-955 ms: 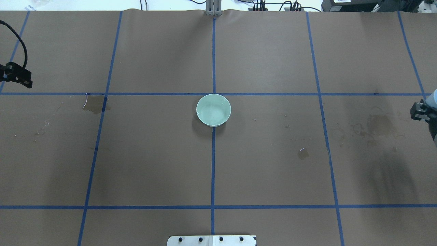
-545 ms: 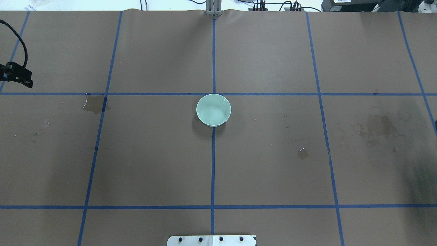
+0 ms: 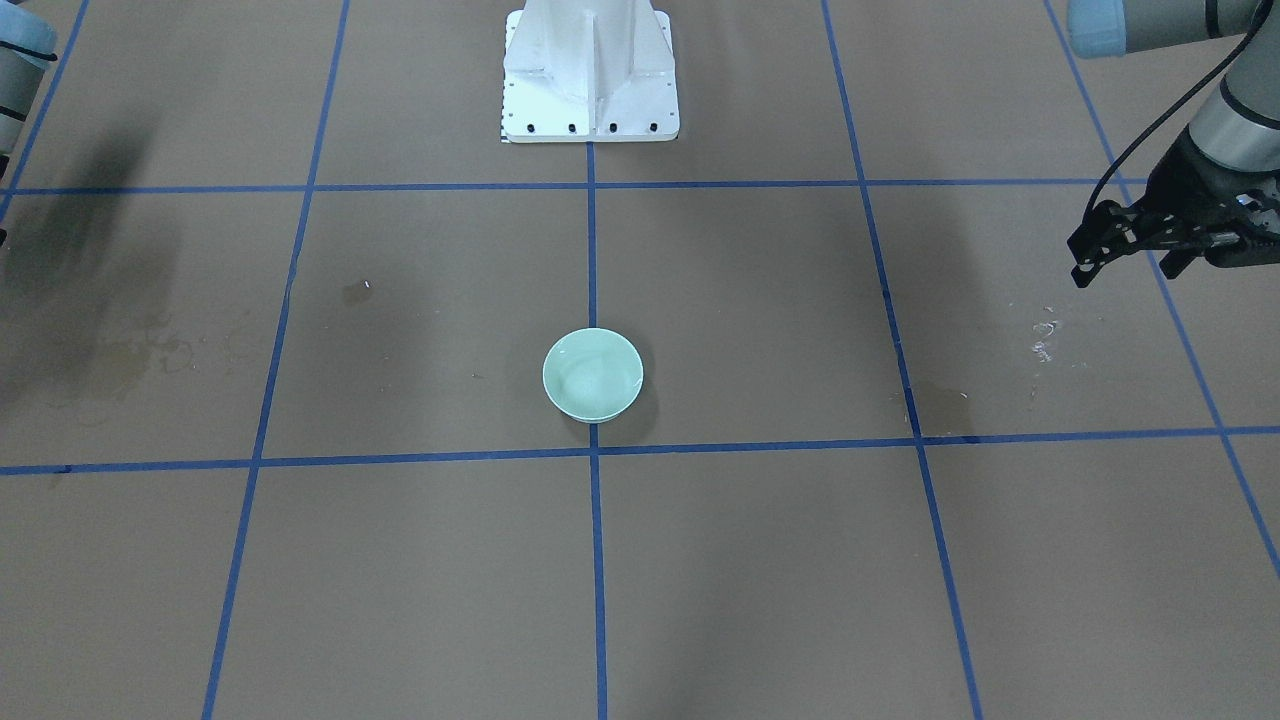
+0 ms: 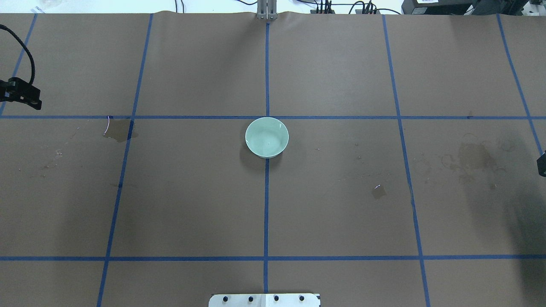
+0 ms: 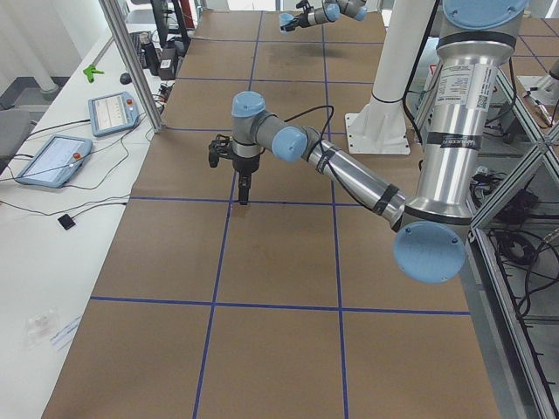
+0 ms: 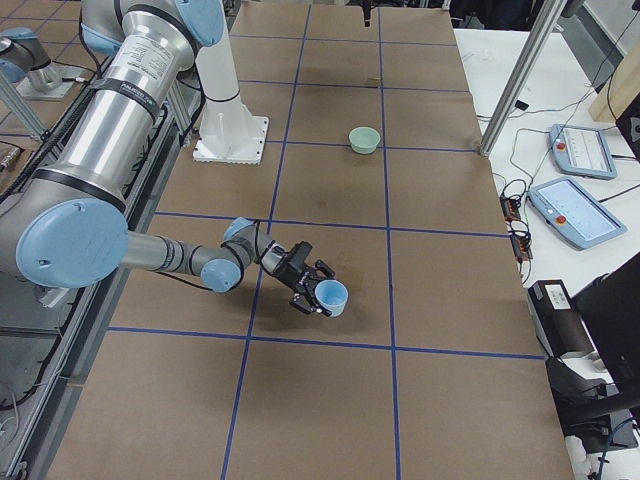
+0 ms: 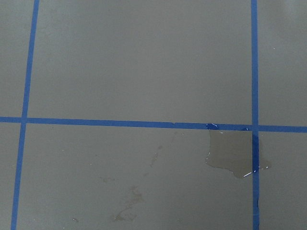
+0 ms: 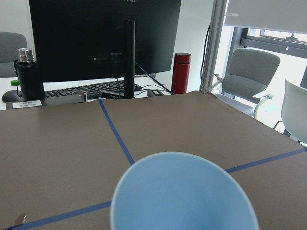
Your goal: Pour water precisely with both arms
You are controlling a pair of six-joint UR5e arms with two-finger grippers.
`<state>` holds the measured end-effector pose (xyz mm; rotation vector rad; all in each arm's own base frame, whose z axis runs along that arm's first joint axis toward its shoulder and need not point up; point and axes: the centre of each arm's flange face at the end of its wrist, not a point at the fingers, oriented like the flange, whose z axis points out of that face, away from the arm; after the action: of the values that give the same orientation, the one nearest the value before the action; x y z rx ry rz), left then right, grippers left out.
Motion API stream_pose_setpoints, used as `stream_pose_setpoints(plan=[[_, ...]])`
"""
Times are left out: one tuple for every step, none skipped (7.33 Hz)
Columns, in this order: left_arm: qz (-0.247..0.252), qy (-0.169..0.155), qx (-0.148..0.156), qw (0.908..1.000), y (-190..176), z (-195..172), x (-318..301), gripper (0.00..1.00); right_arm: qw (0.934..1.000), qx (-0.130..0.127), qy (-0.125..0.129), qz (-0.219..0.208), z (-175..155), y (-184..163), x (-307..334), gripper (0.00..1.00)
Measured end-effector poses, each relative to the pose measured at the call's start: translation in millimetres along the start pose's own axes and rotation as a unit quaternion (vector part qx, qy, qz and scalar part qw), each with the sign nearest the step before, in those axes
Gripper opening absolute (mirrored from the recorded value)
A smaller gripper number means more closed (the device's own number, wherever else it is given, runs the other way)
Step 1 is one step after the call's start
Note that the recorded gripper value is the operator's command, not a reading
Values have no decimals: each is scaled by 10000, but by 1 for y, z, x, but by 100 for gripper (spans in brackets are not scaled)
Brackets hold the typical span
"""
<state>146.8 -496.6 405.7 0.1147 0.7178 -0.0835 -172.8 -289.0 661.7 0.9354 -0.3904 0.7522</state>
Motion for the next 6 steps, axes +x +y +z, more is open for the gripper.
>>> stream_pose_setpoints(plan=[[-2, -1, -8, 10000, 0, 1, 0, 100, 9998, 66, -150, 87, -5, 7, -5, 0], [-1, -3, -14, 10000, 0, 1, 0, 100, 9994, 116, -274, 153, -11, 15, -10, 0], [-1, -5, -16, 10000, 0, 2, 0, 100, 9991, 159, -345, 183, -15, 27, -12, 0], [-3, -6, -17, 10000, 0, 2, 0, 100, 9989, 198, -379, 168, -20, 40, -13, 0], [-5, -9, -16, 10000, 0, 2, 0, 100, 9987, 223, -440, 123, -24, 51, -13, 0], [-6, -10, -17, 10000, 0, 2, -1, 100, 9983, 251, -519, 68, -29, 60, -14, 0]])
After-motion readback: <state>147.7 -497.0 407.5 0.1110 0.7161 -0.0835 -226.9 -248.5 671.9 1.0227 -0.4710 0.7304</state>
